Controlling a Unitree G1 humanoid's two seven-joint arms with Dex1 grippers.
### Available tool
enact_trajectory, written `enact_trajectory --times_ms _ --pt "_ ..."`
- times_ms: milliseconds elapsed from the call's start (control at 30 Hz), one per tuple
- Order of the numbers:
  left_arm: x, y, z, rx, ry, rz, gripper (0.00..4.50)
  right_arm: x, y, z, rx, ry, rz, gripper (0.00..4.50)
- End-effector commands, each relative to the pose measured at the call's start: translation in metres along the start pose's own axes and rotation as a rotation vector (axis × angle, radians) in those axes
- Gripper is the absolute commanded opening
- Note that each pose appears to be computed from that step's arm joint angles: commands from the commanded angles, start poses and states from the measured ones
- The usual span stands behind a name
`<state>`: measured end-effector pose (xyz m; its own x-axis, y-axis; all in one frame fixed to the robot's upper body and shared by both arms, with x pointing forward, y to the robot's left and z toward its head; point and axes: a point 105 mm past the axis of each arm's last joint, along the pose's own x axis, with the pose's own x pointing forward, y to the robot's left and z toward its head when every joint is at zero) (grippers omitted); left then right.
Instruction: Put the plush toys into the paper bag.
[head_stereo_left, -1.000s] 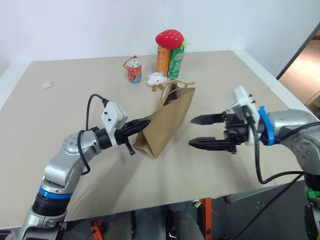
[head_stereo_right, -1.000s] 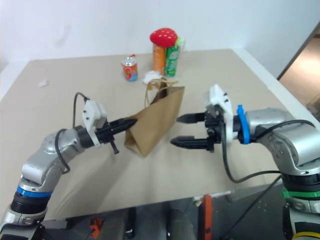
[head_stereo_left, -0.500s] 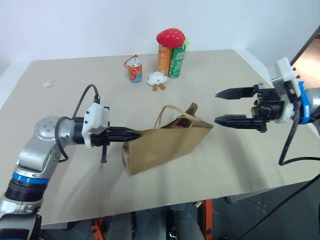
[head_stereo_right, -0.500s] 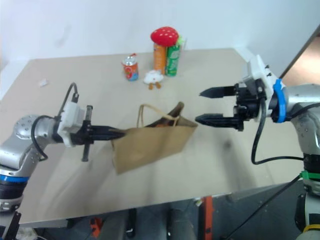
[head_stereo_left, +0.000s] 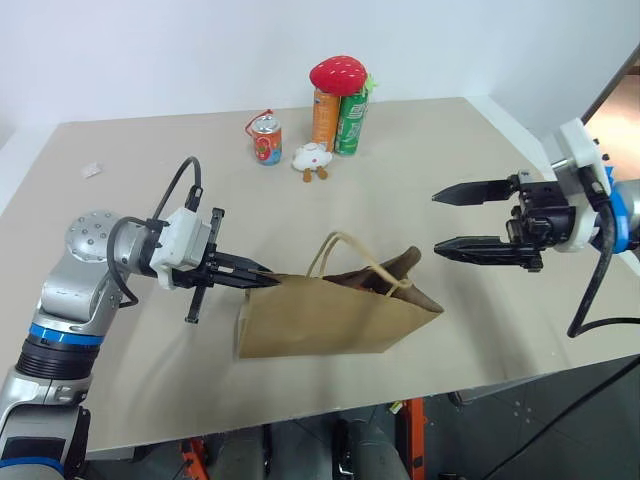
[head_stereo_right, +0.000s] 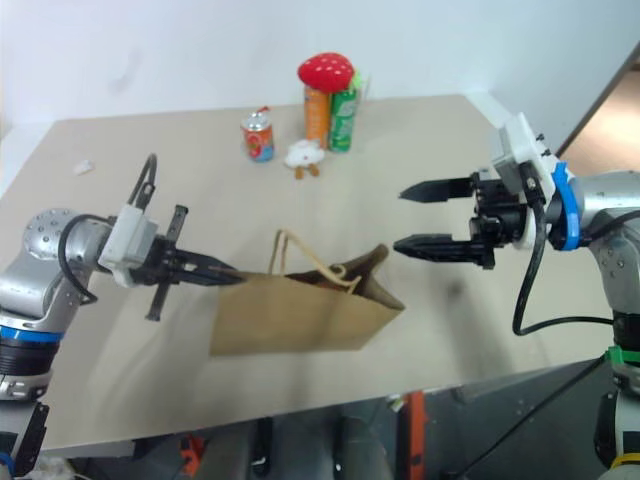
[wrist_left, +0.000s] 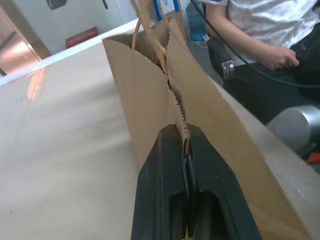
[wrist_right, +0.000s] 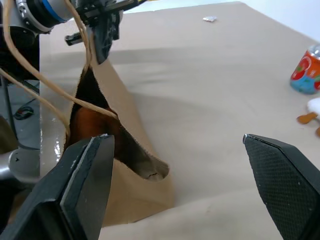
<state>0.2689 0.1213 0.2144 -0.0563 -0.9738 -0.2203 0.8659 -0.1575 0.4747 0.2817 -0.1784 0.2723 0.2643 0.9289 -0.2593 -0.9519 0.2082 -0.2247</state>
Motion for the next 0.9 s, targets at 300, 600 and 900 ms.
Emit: enact_trajectory --times_ms 300,600,900 --pt "-0.009 -0.003 -0.004 -0.019 0.081 0.021 1.76 0.008 0.001 0.015 -0.045 -0.052 0.015 4.5" --pt "-0.03 0.017 0.041 -0.151 0.017 0.234 4.42 0.003 -0.014 0.006 0.0 -0.089 -0.062 4.5" --pt "-0.064 0.035 -0.012 -0.21 0.198 0.615 4.42 -0.007 -0.034 -0.014 0.005 -0.089 -0.153 4.5"
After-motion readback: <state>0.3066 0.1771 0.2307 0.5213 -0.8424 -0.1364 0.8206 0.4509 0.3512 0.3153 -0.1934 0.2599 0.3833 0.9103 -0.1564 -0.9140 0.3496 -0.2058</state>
